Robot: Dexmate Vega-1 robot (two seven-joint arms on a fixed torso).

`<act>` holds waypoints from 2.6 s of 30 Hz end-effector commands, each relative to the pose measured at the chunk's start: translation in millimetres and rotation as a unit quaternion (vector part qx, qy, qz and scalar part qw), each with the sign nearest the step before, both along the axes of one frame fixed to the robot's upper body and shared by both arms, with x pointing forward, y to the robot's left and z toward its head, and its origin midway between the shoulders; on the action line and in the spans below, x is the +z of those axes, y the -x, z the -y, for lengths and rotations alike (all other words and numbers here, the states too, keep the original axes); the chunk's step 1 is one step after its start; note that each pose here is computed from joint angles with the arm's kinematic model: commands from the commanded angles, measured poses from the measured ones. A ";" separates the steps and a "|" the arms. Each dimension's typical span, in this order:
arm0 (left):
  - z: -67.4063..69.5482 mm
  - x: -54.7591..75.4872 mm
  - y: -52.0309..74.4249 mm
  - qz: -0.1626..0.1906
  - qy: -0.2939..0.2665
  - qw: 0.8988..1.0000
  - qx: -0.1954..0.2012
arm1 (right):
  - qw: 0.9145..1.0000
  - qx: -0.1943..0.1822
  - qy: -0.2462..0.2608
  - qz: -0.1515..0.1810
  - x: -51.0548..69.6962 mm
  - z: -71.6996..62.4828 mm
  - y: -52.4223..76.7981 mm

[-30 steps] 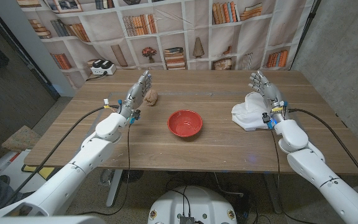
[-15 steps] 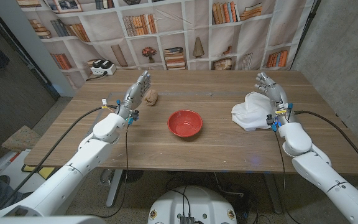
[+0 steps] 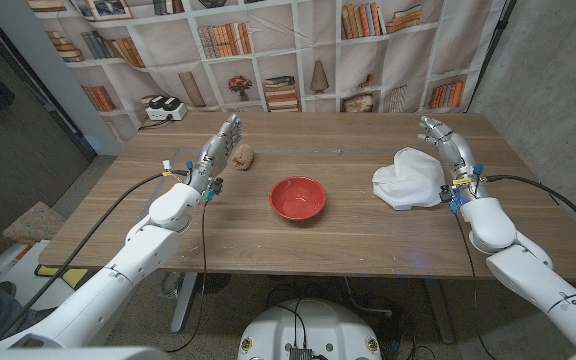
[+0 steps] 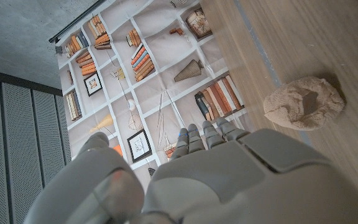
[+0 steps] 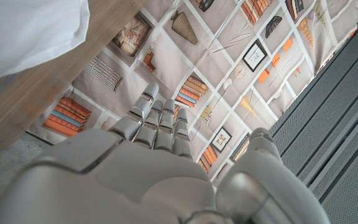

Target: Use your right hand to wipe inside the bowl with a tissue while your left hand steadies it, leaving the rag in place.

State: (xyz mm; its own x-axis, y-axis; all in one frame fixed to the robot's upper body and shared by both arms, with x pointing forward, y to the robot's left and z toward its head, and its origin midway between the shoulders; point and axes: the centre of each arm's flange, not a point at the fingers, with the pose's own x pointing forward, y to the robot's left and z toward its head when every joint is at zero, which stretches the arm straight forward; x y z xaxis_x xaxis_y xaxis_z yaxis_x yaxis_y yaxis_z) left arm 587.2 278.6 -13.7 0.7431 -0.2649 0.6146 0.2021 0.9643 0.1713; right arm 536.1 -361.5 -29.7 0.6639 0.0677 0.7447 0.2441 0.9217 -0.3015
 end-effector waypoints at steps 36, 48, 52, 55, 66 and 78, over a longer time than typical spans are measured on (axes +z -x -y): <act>11.9 -17.4 14.3 -0.004 0.012 1.000 -0.009 | 0.952 -0.229 0.203 0.024 -8.3 4.0 27.0; 6.8 -18.6 14.9 -0.004 0.017 1.000 -0.006 | 0.936 -0.254 0.241 -0.014 -7.1 -3.1 29.5; 5.5 -18.9 14.6 -0.006 0.017 1.000 -0.005 | 0.930 -0.262 0.255 -0.029 -8.2 -4.8 29.2; 4.8 -18.9 14.7 -0.006 0.017 1.000 -0.004 | 0.927 -0.265 0.263 -0.033 -9.9 -5.3 28.3; 7.3 -16.4 13.8 -0.004 0.017 1.000 -0.007 | 0.908 -0.282 0.305 -0.059 -14.6 -9.7 22.1; 9.6 -18.9 14.2 -0.008 0.019 1.000 -0.005 | 0.889 -0.289 0.340 -0.101 -19.9 -9.3 16.2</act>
